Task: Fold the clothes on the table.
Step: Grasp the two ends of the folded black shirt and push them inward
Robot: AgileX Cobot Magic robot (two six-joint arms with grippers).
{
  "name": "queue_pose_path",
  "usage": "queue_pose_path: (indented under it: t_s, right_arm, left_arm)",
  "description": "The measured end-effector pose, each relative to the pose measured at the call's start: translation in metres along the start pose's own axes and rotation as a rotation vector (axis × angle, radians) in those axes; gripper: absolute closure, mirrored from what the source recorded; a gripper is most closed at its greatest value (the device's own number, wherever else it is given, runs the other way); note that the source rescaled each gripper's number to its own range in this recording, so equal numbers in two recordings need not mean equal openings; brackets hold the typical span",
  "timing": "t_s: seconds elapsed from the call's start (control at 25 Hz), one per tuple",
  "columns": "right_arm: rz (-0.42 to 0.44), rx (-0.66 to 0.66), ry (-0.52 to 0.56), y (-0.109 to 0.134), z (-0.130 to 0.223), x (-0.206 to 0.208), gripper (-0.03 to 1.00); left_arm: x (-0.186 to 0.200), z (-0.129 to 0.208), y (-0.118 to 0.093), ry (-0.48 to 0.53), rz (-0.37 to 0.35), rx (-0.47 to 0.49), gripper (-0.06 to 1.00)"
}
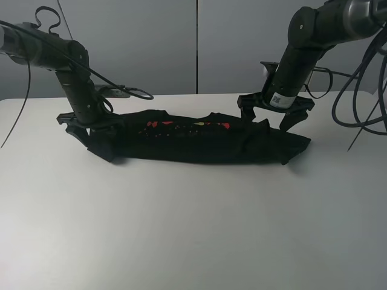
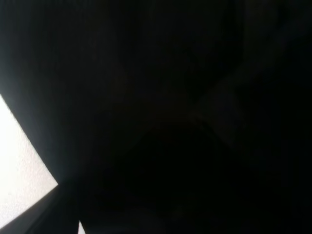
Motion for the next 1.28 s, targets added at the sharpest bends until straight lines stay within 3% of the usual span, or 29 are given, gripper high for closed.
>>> queue_pose_path:
  t_s: [0.2, 0.88, 1.28]
  right_arm:
    - [0.038, -0.008, 0.054, -0.008, 0.003, -0.017, -0.03]
    - [0.031, -0.034, 0.027, -0.007, -0.004, -0.03, -0.03]
    - [0.052, -0.042, 0.089, -0.012, 0.004, -0.049, -0.03]
  left_arm:
    - [0.0, 0.0, 0.0, 0.005, -0.001, -0.002, -0.02]
    - [0.0, -0.001, 0.0, 0.001, 0.0, -0.019, -0.02]
    - [0.0, -0.001, 0.0, -0.001, 0.0, -0.022, -0.02]
Point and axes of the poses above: a point on each arm's last joint axis where the gripper is mounted, x pointing back along that axis away from the gripper, y along the wrist's bending axis when the last joint is at zero, z = x × y, the point moved 9 cm from there along -x, pointing out along that axis toward the gripper, and after that the axes turned 2 degrees about x, right-handed, at the moved point
